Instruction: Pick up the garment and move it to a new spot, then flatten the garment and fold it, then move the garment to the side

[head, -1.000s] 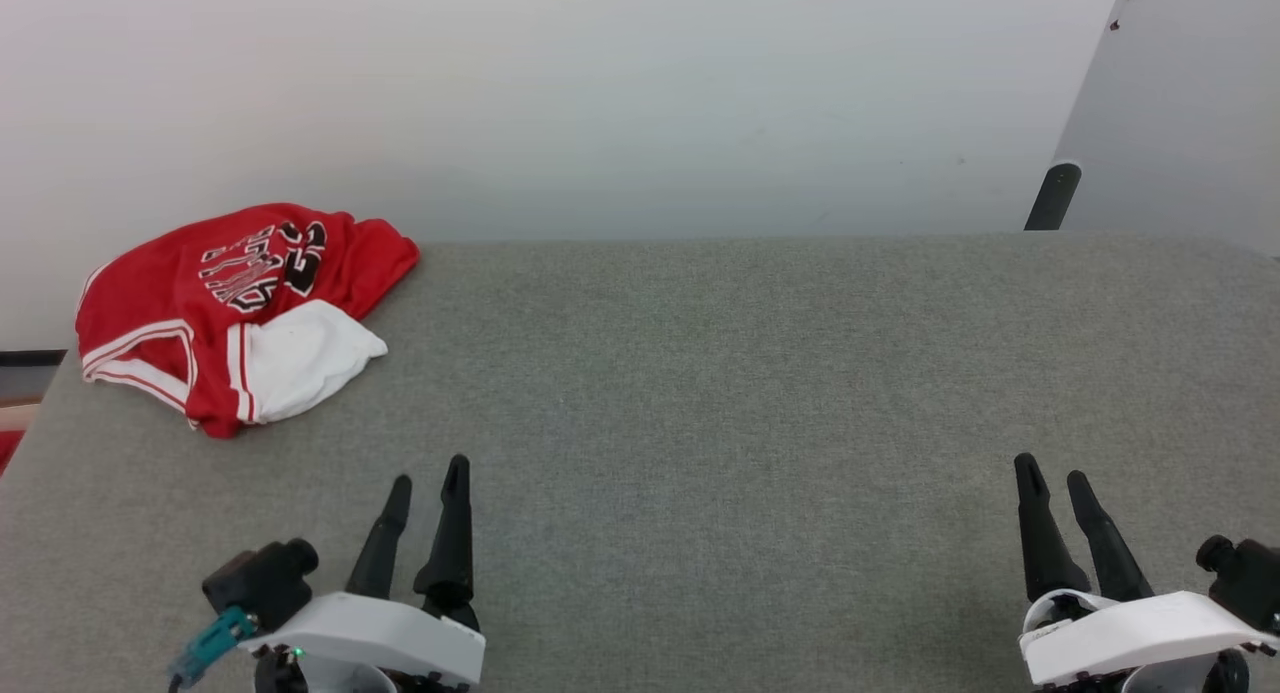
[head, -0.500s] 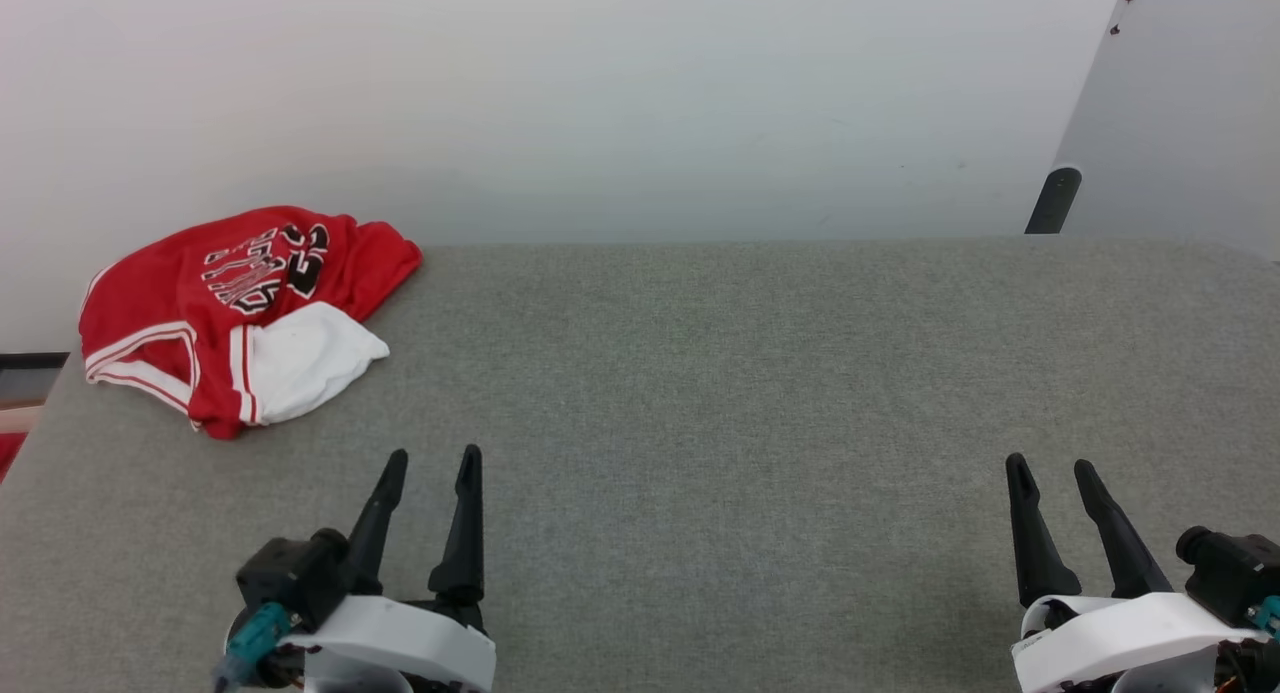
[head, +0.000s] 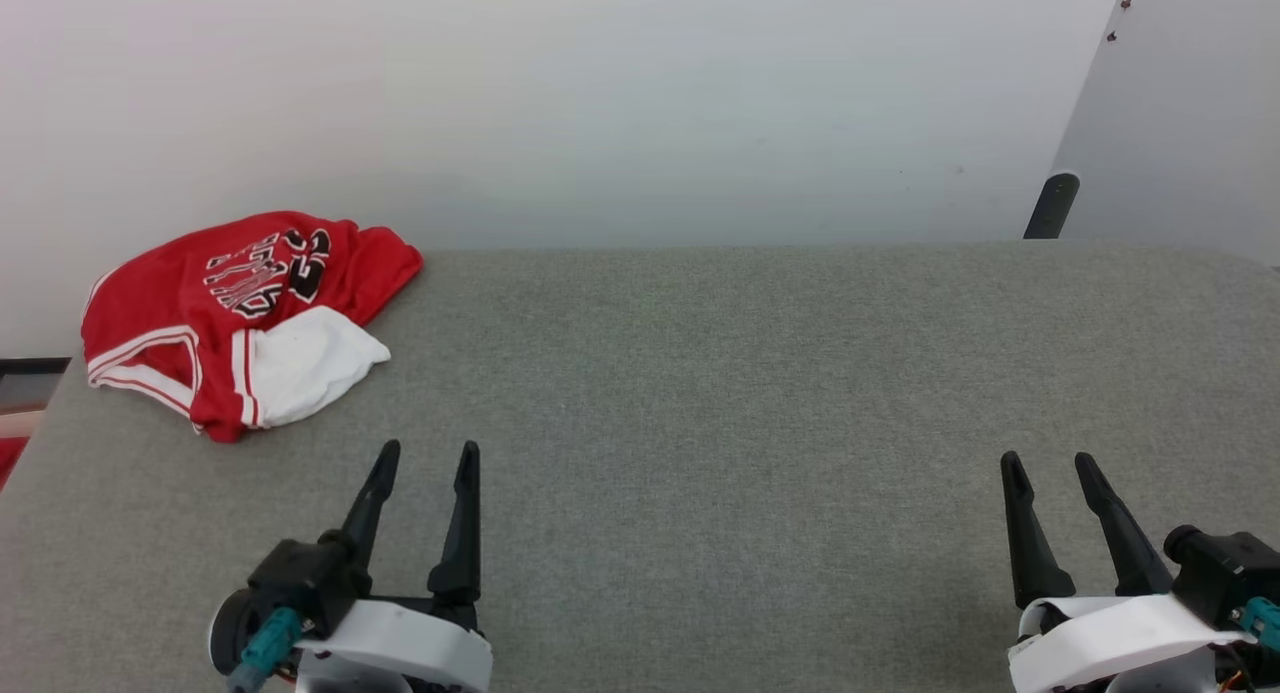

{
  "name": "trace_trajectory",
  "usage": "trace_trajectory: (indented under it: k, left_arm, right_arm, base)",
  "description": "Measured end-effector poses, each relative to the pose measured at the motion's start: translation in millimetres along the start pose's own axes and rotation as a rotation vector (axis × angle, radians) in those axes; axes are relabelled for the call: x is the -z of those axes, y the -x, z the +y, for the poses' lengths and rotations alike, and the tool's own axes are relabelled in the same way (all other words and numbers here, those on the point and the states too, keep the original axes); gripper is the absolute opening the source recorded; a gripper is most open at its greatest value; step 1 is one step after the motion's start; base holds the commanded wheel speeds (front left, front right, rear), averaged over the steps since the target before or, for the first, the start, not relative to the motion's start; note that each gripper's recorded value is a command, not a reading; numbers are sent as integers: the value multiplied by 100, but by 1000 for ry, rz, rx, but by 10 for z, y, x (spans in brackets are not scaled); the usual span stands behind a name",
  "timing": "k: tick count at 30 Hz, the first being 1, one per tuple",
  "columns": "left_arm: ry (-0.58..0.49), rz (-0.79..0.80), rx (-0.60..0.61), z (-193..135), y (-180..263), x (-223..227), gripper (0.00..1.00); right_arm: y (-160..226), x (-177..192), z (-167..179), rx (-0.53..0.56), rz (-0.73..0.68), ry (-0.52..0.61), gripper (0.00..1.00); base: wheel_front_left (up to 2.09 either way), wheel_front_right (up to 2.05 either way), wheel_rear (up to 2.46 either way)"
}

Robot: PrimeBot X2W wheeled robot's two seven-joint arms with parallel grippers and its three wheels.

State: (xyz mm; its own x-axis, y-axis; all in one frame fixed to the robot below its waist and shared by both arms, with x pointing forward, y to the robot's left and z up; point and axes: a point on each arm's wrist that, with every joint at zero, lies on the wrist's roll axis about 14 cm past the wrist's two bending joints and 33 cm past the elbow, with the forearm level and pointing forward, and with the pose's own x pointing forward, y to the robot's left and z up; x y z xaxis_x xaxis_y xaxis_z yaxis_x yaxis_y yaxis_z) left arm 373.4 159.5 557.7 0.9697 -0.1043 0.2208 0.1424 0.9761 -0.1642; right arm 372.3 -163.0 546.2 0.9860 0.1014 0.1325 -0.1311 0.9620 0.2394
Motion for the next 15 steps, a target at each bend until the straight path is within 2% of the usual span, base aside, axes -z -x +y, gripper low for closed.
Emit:
trace_trajectory:
  k: [15]
  left_arm:
    - [-64,-6,29,-37,33,17,100]
  right_arm:
    - [8,-47,76,-28,-20,79,100]
  base:
    - [0,0,0]
